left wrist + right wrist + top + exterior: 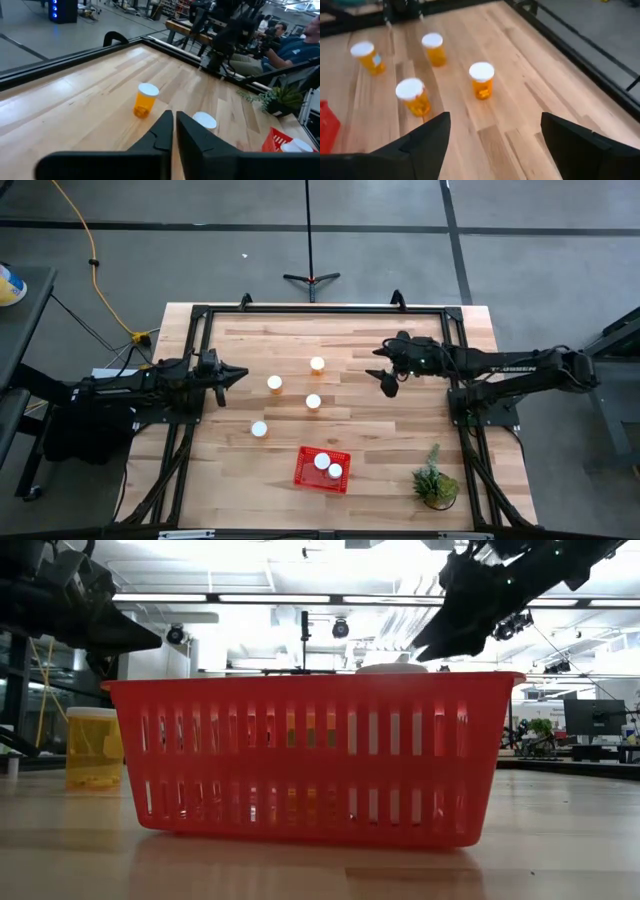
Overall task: Pick and place pill bottles into a basket
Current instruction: Put the orange pill bottle into the red basket
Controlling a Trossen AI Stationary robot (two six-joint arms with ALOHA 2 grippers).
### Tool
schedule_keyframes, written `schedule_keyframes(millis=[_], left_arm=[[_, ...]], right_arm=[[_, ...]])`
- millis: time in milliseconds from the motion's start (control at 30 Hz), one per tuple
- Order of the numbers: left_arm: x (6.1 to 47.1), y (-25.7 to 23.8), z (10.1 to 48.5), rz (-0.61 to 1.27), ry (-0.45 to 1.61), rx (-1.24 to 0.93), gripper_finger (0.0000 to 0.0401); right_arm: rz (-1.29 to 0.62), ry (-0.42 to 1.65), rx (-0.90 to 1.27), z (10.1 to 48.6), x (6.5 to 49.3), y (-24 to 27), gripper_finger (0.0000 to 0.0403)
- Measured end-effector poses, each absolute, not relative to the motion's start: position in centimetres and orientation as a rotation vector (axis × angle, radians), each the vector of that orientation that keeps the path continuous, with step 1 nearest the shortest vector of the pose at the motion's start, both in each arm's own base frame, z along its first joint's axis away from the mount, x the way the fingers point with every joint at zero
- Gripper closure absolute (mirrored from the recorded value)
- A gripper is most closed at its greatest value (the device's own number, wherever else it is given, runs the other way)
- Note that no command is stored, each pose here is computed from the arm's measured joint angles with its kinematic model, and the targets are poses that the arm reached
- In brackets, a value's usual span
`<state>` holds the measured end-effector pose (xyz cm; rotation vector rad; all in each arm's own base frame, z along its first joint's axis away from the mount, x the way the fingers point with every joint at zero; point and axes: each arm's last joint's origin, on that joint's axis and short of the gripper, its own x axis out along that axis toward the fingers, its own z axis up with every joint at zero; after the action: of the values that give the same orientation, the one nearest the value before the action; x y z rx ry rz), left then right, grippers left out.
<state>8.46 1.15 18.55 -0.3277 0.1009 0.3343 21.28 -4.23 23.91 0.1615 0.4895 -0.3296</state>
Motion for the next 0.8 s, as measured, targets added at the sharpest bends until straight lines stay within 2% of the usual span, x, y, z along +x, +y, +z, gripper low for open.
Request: schedule_keyframes(millis=[133, 267, 467, 667, 800], left_arm=[[8.5, 1.1, 18.5, 0.334, 0.101, -0.327, 0.0378], [8.4, 1.1, 18.4, 0.336, 0.113, -0.323, 0.0379], [8.4, 1.1, 18.3, 0.338, 0.126, -0.321, 0.0350], [8.4, 1.1, 18.2, 0.325, 0.139, -0.322, 0.0379], [8.4, 1.1, 18.1, 0.319, 0.155, -0.324, 0.0378]], right_arm=[[-0.292, 0.570, 0.150, 22.3, 22.2, -4.8, 0.0101], [-0.281, 0.613, 0.141, 20.5, 23.8, -5.2, 0.0100], [-0.236, 0.522, 0.142, 19.1, 26.3, -5.6, 0.0100], [-0.216, 0.493, 0.139, 17.3, 27.9, -5.9, 0.0100], [-0.196, 0.468, 0.137, 16.4, 28.7, -6.0, 0.0100]])
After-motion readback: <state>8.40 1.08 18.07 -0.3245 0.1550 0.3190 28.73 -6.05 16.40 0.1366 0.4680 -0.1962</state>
